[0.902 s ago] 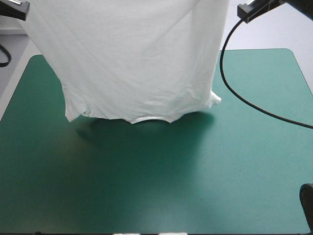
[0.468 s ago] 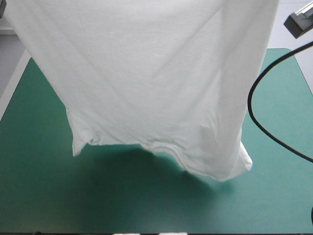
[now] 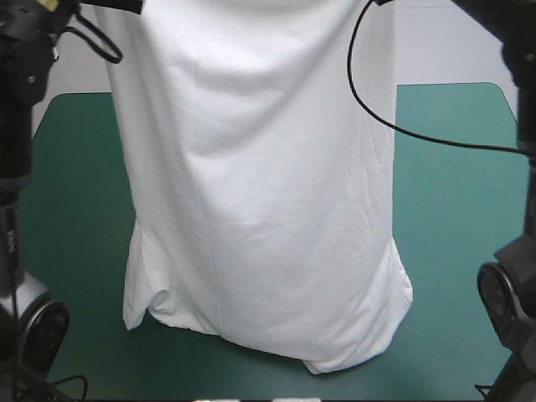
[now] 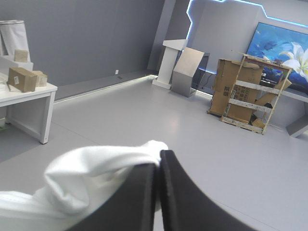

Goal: Fold the cloth

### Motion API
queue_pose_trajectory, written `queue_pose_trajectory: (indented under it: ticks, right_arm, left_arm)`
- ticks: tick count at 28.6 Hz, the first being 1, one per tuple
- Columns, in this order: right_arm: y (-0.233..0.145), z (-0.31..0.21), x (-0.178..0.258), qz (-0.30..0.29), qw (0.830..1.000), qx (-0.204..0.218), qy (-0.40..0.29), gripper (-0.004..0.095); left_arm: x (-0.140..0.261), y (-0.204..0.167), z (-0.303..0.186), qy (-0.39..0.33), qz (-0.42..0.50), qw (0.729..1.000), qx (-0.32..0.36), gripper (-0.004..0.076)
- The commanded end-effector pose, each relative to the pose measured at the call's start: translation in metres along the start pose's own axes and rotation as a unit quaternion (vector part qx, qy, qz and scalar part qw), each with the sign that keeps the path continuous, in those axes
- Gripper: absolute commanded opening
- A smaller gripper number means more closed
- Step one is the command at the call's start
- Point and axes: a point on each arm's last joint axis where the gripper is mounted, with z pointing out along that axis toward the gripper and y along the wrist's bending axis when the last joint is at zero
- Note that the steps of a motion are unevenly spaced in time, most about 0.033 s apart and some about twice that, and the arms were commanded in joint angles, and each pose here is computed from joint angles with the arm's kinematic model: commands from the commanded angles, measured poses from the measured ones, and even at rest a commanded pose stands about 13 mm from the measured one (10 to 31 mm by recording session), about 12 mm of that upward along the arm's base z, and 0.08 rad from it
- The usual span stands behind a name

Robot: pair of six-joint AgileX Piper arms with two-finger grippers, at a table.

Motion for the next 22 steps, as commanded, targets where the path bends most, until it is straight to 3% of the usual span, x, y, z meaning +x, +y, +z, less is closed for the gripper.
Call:
queue_pose_trajectory:
  ticks: [1, 4, 9, 13, 19, 21, 22]
  right_arm:
    - [-0.019, 0.006, -0.012, 0.021, 0.990, 0.057, -0.125, -0.0014]
    - [-0.025, 0.003, -0.020, 0.014, 0.982, 0.076, -0.175, -0.0014]
    - [-0.024, -0.028, -0.054, -0.021, 0.964, 0.096, -0.247, -0.0014]
    - [-0.022, -0.043, -0.067, -0.033, 0.960, 0.092, -0.261, -0.0014]
    - [-0.019, -0.024, -0.045, -0.044, 0.981, 0.068, -0.178, -0.0014]
    - [-0.019, -0.008, -0.025, -0.039, 0.990, 0.055, -0.125, -0.0013]
    - [-0.020, 0.015, 0.003, -0.027, 0.997, 0.049, -0.055, -0.0013]
  left_arm:
    - [-0.001, 0.017, 0.020, -0.106, -0.052, 0.992, -0.051, 0.0020]
    - [-0.002, 0.037, 0.026, -0.171, -0.097, 0.978, -0.073, 0.0020]
    - [-0.032, 0.060, -0.005, -0.247, -0.055, 0.960, -0.122, 0.0019]
    - [-0.045, 0.065, -0.024, -0.263, -0.037, 0.955, -0.131, 0.0019]
    - [-0.018, 0.053, 0.004, -0.161, -0.054, 0.982, -0.084, 0.0019]
    - [0.002, 0.042, 0.023, -0.106, -0.068, 0.991, -0.052, 0.0019]
    - [0.027, 0.028, 0.044, -0.041, -0.077, 0.996, -0.019, 0.0019]
